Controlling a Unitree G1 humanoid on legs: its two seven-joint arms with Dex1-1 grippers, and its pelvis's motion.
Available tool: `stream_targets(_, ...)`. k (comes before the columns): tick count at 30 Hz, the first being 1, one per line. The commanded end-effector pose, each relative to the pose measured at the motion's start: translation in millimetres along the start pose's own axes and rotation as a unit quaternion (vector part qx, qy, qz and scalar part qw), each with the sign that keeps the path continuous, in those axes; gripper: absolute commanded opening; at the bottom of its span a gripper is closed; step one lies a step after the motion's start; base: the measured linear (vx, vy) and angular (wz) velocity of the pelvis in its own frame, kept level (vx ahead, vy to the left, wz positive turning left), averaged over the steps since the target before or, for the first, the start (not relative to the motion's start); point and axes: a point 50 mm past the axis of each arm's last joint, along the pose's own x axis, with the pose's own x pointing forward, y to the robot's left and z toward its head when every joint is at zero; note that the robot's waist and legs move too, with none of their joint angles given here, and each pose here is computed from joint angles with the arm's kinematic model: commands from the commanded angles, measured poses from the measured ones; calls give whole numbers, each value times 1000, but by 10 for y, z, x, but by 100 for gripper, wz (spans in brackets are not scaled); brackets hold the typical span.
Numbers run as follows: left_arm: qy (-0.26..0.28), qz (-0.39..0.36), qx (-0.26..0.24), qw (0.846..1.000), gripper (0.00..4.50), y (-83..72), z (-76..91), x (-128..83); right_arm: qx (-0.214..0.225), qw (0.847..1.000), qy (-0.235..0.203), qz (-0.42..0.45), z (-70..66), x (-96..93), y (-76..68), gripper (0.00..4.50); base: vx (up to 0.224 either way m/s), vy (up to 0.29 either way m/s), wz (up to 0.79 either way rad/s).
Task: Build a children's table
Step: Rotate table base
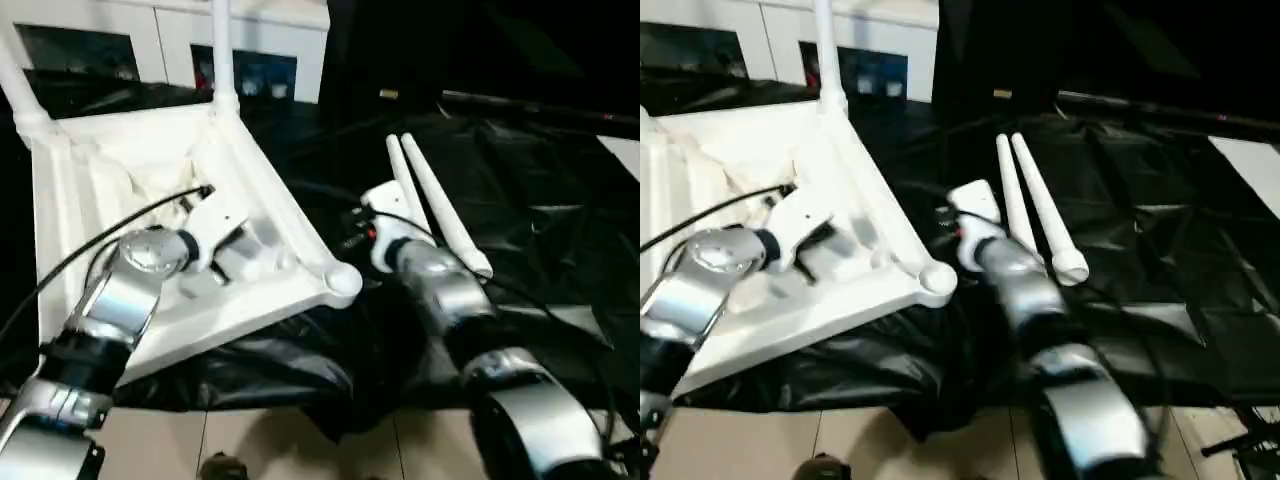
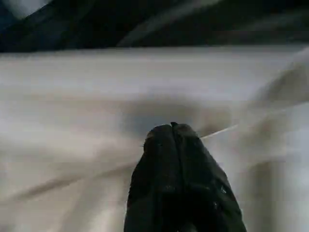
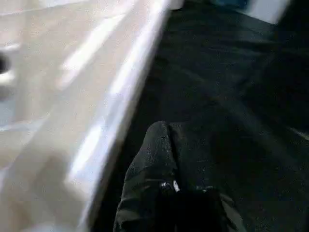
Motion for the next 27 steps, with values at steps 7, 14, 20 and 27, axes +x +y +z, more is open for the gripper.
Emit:
stream_targets(7,32,-196,0,980,0,-433,-96,-135,-69,978,30,196,204,-600,5,3,0,0,0)
stream_targets(14,90,-124,29,988,0,-345,-212,21,-99,967,95,215,115,-824,0,3,0,0,0)
stream_targets(20,107,-44,55,992,0,-183,-192,61,-89,972,94,198,136,-904,28,3,0,0,0)
stream_targets(27,99,11,66,993,0,-74,-149,88,-85,977,101,168,97,-921,20,3,0,0,0)
